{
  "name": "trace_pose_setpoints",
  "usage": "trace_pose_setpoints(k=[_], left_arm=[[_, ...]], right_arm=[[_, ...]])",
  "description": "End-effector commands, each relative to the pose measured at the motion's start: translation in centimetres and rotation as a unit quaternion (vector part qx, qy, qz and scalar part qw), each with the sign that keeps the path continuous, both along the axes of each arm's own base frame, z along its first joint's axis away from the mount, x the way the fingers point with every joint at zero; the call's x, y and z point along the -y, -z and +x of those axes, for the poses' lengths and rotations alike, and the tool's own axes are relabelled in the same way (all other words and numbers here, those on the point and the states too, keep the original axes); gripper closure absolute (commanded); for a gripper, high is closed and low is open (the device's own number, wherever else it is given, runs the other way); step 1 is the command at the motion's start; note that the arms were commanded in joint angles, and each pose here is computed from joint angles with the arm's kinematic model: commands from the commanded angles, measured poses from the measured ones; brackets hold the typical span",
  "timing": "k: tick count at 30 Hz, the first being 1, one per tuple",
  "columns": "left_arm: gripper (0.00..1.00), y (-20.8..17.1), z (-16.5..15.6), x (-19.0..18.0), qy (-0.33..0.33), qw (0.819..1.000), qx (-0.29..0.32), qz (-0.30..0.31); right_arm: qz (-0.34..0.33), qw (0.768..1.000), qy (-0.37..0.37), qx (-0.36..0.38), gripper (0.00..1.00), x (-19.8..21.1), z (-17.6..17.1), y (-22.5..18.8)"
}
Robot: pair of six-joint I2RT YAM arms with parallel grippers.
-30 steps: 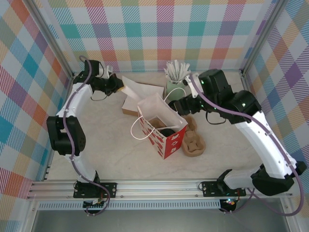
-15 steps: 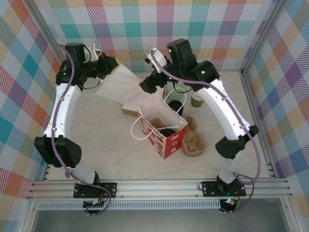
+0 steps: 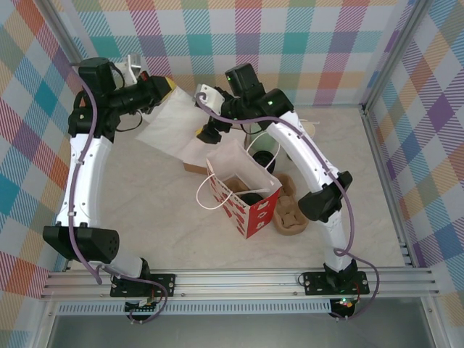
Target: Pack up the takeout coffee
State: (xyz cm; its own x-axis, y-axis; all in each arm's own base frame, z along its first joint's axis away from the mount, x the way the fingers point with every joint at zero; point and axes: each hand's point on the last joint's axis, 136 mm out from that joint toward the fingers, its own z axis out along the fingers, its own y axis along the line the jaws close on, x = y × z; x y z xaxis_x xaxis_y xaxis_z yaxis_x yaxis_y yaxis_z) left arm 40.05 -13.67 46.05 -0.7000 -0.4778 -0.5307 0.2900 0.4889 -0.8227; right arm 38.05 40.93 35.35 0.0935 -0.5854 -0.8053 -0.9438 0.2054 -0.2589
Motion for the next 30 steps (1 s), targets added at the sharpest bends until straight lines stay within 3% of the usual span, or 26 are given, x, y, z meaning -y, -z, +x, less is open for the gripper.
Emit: trace_pose_setpoints(k=[1, 12, 15, 17, 22, 24, 30], left_arm=[[1.0, -2.4, -2.3, 0.8, 0.025, 0.999, 0.018, -0.012], [1.0, -2.4, -2.8, 1.0, 0.037, 0.999, 0.018, -0.013], [1.0, -2.8, -3.0, 1.0, 0.037, 0.999, 0.022, -0.015], [1.0, -3.0, -3.1, 1.0, 0.038, 0.999, 0.025, -0.017], [1.0, -4.3, -3.8, 1.0, 0.038, 0.998, 0.044, -0.023], [0.84, -5.1, -4.5, 1.0, 0.038, 0.997, 0.059, -0.021], [0.41, -7.9, -8.1, 0.0, 0.01, 0.991, 0.13, 0.015]], right_arm=[[0.037, 0.997, -0.037, 0.051, 0.0, -1.2, 0.0, -2.6], [0.063, 0.995, -0.059, 0.043, 0.02, -2.5, -0.1, -2.7], [0.059, 0.996, -0.066, 0.025, 0.22, -2.4, -0.8, -2.3], [0.055, 0.997, -0.058, 0.021, 0.44, -2.0, -0.9, -2.5], [0.071, 0.997, -0.034, 0.021, 0.9, -0.6, -1.9, -5.3], [0.079, 0.996, -0.015, 0.025, 0.99, 0.1, -2.1, -6.7], [0.1, 0.993, 0.049, 0.034, 1.0, 3.2, -3.2, -10.8]])
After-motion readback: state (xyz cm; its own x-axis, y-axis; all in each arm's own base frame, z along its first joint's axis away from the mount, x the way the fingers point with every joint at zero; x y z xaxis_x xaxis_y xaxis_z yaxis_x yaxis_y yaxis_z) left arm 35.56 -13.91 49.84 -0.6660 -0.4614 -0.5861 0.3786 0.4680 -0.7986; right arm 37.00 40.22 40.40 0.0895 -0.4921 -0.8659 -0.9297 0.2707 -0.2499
